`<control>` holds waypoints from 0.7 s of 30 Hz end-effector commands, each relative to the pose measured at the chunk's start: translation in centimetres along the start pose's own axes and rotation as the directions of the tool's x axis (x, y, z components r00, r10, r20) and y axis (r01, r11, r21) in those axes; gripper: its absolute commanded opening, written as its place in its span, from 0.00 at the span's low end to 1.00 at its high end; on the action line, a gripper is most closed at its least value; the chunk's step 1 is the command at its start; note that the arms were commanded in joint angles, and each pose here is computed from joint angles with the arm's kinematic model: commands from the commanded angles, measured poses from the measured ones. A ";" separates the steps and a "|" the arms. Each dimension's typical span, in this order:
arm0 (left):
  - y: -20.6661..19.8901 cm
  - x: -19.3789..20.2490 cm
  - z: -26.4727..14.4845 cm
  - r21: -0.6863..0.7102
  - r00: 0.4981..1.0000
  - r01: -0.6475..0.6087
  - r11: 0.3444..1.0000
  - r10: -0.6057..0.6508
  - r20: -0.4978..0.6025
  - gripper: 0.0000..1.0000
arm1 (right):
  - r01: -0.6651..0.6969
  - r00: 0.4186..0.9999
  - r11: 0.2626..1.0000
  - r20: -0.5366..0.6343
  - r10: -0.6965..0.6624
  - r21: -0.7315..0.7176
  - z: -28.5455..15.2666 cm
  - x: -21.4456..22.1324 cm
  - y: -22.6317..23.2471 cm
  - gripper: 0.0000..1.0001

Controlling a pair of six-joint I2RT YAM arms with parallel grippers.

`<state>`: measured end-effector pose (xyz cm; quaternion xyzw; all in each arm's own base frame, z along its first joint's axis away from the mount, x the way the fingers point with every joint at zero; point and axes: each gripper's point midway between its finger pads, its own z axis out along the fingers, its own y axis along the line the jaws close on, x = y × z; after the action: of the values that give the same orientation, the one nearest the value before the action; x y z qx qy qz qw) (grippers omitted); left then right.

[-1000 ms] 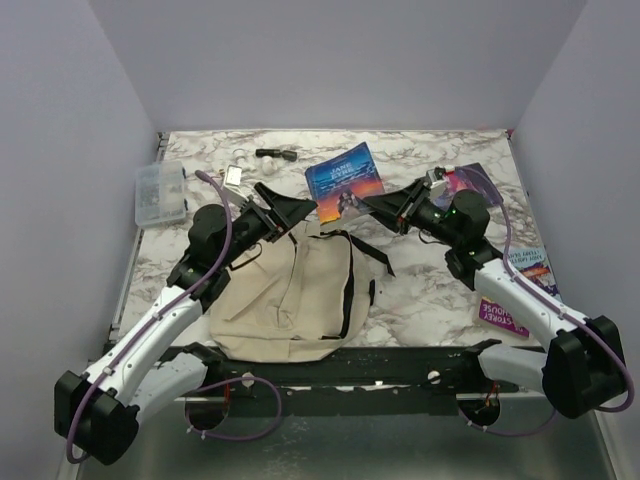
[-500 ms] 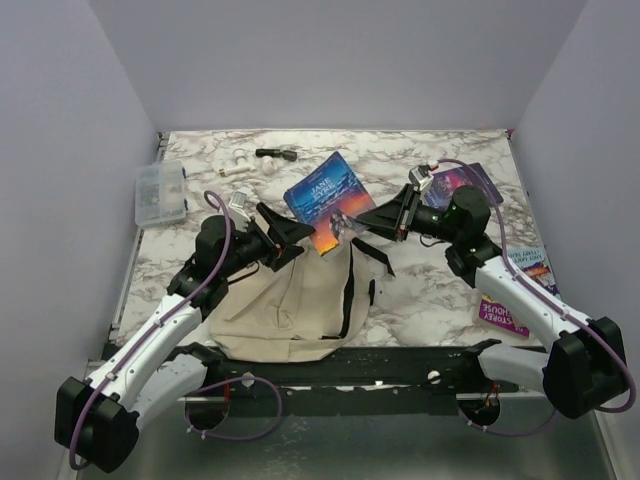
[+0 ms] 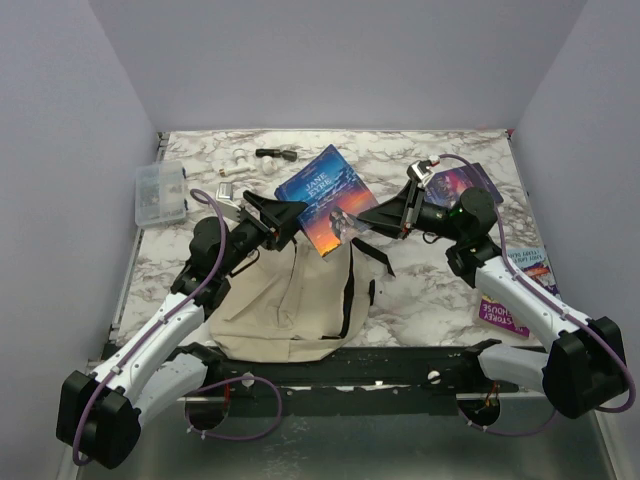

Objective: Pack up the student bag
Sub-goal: Pick up the book from the center of the board.

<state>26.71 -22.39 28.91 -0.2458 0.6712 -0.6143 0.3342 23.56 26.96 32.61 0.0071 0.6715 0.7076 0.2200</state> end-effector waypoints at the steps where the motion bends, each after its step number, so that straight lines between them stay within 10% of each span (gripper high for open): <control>1: -1.2 -2.5 0.4 0.057 0.992 0.025 0.998 -0.032 0.126 0.71 | 0.145 0.989 0.977 0.003 -0.147 -0.157 -0.4 0.1 4.7 0.01; 14: -4.2 -5.5 -0.3 0.160 0.960 -0.015 0.987 -0.030 0.279 0.25 | 0.071 0.998 0.991 0.010 -0.070 -0.117 -0.1 -0.3 3.3 0.03; 21: -7.4 -5.8 -1.2 0.313 0.955 -0.034 0.949 -0.061 0.291 0.00 | -0.068 0.988 0.998 0.141 0.069 -0.016 0.1 -2.2 0.5 0.50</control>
<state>29.50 -19.64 32.66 -0.2976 0.5854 -0.6268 0.4194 24.14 27.03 32.40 0.0318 0.6696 0.7121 0.2086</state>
